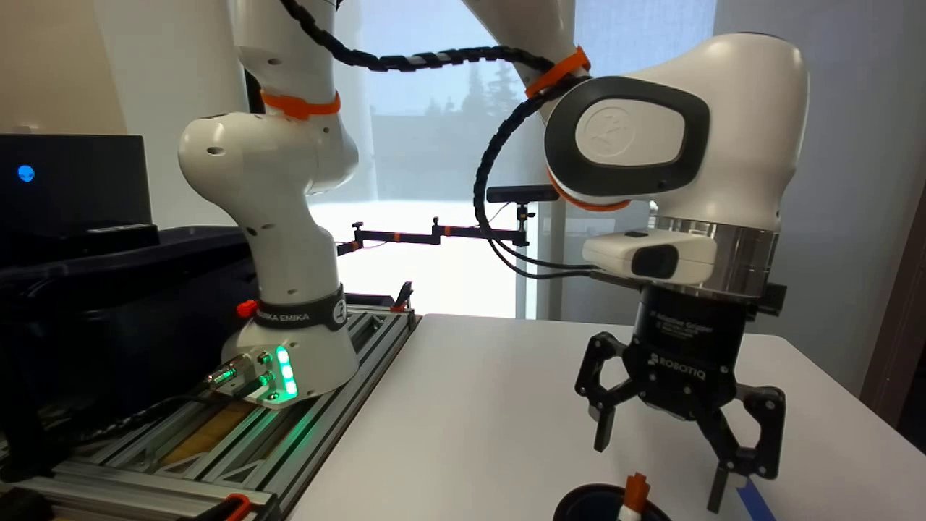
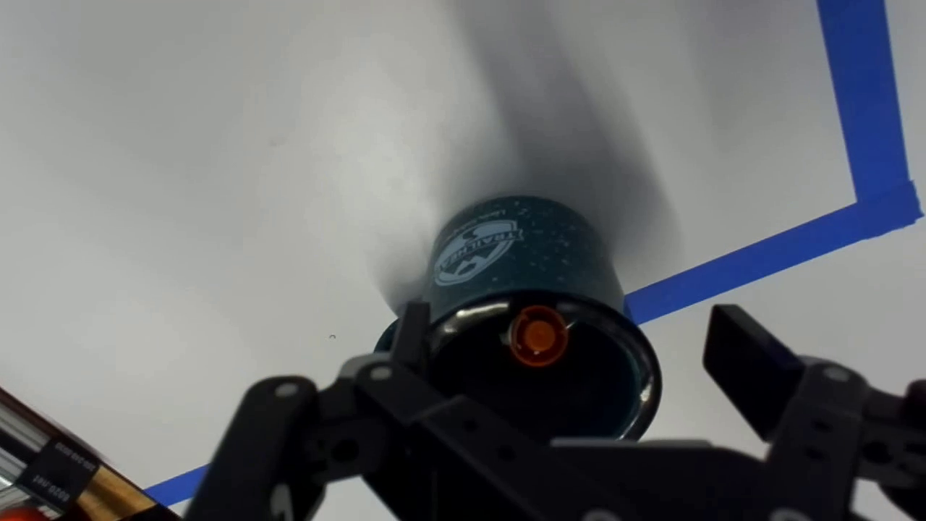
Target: Put the marker on the table
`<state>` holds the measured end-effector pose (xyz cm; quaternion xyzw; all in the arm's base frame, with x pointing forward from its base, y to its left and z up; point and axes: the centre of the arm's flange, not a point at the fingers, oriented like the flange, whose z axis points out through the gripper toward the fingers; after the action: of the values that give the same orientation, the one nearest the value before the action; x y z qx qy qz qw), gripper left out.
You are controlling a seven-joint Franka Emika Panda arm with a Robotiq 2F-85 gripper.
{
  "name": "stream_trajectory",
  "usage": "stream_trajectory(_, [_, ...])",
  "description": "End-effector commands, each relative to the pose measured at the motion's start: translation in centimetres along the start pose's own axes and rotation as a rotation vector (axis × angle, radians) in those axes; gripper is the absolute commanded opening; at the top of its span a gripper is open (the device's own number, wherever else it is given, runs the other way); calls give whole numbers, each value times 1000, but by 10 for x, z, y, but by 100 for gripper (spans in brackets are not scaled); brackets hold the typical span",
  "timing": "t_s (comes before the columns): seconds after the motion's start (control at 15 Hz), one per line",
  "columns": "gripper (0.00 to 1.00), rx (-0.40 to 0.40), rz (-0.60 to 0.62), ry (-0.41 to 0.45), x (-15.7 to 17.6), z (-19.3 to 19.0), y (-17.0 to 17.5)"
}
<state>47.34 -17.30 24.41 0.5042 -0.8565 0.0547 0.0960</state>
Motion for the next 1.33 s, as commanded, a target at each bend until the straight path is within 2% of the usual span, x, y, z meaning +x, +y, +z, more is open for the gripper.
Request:
stream_trajectory(0.0, [65, -2, 57, 18, -3, -1, 2])
stream_trajectory(0.33, [26, -4, 90, 18, -1, -1, 1])
stream_trajectory(0.47, [22, -5, 100, 20, 1, -2, 1])
stream_trajectory(0.6, [23, -6, 107, 22, 3, -2, 2])
stream_trajectory(0.8, [42, -13, 115, 30, 6, 0, 4])
stream_trajectory(0.93, [46, -16, 118, 33, 8, 0, 5])
stream_trajectory(1.0, [39, -17, 120, 34, 9, 0, 5])
stream_trajectory(1.07, [38, -19, 121, 34, 9, 0, 5])
stream_trajectory(1.13, [32, -20, 122, 35, 9, 0, 5])
stream_trajectory(1.2, [16, -21, 121, 35, 9, 0, 5])
stream_trajectory(1.27, [12, -21, 122, 35, 9, 0, 5])
